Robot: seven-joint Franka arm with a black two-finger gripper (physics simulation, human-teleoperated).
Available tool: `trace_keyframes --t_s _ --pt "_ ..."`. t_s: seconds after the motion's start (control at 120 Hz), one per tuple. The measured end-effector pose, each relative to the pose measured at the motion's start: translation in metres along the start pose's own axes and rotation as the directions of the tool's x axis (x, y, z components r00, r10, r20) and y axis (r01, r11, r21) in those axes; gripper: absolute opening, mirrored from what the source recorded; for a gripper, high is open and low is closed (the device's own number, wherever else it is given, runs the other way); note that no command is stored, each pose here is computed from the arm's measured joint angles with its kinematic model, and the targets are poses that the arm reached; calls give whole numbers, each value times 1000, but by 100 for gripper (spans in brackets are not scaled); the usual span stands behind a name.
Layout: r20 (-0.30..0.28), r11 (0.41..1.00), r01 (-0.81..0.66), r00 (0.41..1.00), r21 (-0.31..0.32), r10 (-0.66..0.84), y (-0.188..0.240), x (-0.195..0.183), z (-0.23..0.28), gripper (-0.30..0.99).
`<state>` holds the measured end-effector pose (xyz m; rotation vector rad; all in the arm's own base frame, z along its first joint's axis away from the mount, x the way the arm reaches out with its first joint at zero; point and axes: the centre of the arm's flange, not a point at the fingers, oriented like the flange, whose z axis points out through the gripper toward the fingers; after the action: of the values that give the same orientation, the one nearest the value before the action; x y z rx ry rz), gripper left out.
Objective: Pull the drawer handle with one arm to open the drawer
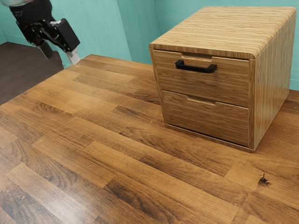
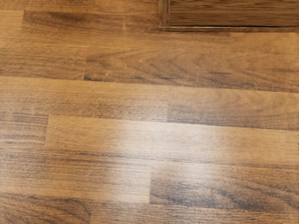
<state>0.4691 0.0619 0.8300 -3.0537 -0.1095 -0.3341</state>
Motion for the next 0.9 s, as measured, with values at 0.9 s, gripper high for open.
trace_keyframes --t_s 0.9 --pt "-94 440 -845 433 304 897 113 63 128 69"
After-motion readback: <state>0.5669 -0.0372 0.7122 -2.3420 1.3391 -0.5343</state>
